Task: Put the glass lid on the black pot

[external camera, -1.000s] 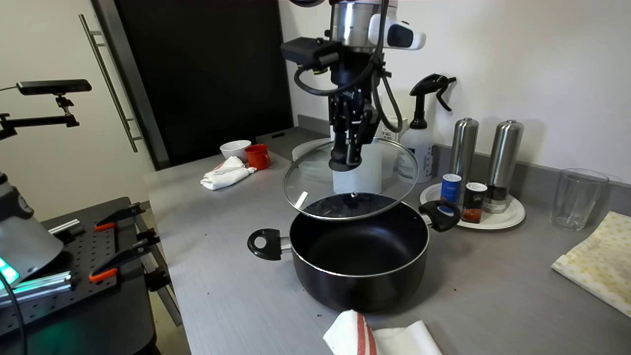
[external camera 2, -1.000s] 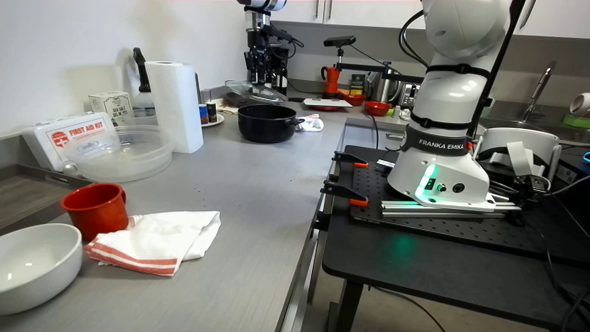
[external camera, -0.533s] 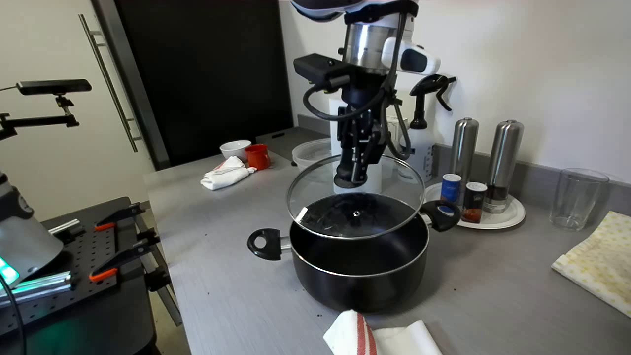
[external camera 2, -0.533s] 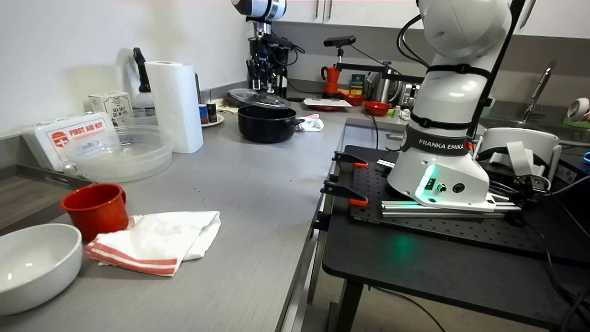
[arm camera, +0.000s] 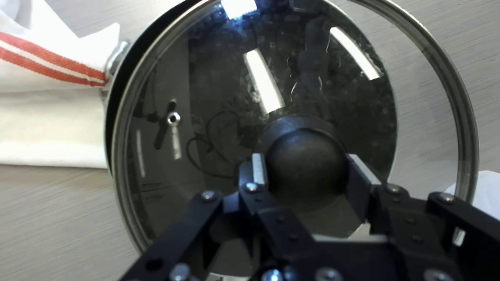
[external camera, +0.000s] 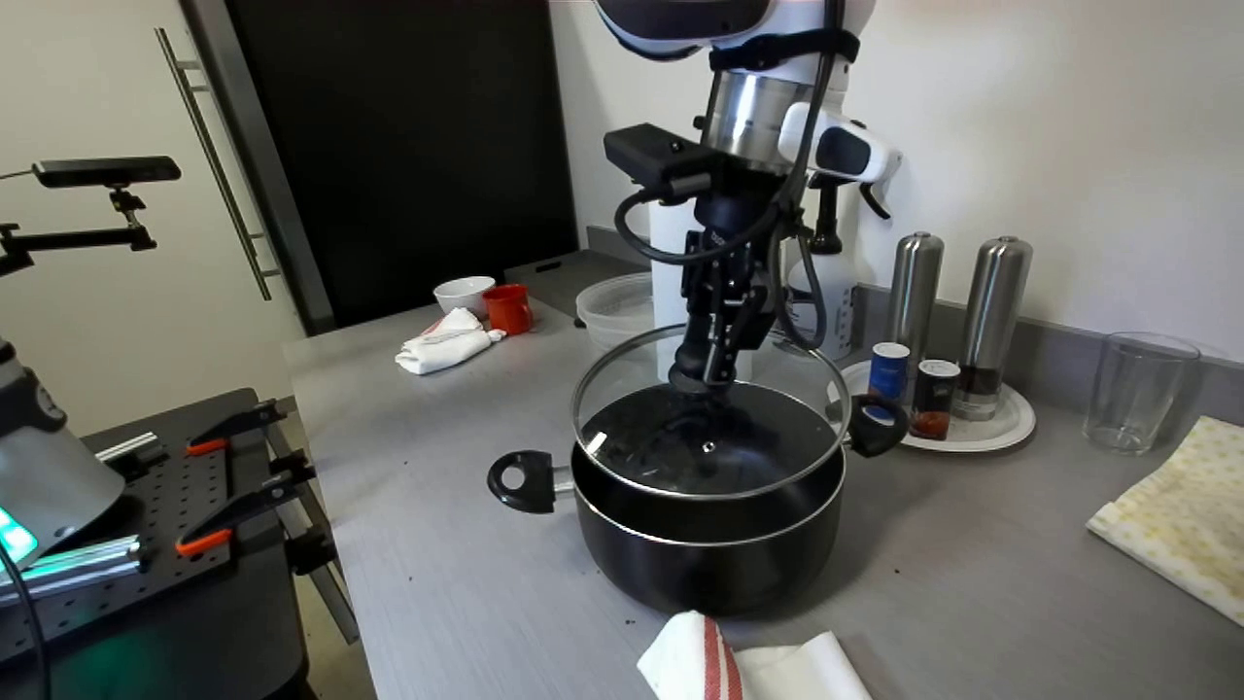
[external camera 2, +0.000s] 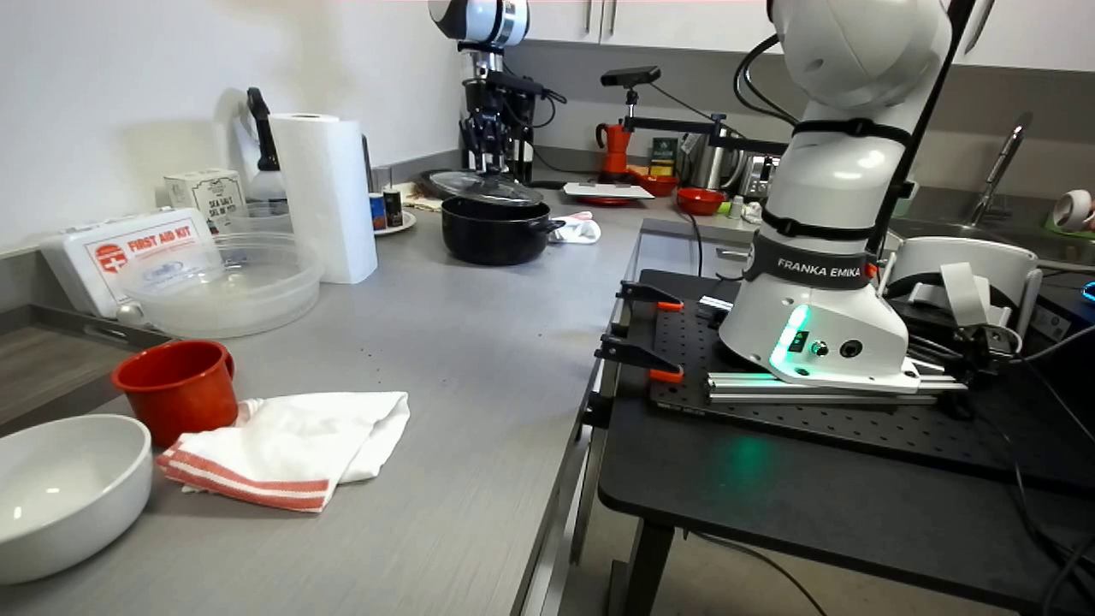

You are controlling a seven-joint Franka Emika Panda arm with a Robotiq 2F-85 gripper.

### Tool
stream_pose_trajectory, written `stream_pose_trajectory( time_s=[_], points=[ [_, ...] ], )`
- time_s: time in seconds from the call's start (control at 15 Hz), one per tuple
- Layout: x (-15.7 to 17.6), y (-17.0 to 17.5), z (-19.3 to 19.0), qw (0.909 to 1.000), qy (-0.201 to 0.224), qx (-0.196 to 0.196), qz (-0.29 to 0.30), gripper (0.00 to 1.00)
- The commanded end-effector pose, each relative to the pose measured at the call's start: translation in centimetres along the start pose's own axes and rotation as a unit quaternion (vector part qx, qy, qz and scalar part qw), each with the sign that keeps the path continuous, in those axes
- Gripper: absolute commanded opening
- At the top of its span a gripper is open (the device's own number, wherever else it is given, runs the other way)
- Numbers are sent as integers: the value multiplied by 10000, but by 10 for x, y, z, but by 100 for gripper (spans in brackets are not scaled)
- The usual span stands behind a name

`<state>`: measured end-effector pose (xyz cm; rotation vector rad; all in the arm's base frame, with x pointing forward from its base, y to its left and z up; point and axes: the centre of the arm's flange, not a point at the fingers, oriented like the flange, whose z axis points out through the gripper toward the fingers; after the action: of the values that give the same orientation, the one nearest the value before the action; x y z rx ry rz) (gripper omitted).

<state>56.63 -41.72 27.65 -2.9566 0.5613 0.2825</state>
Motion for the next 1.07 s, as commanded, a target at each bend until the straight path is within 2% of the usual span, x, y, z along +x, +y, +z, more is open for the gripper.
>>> stream_pose_trajectory(
  time_s=[0.0, 1.0],
  points=[
    [14, 6, -11, 9998, -152, 1, 139, 25],
    [24, 12, 15, 9985, -454, -138, 280, 25]
  ],
)
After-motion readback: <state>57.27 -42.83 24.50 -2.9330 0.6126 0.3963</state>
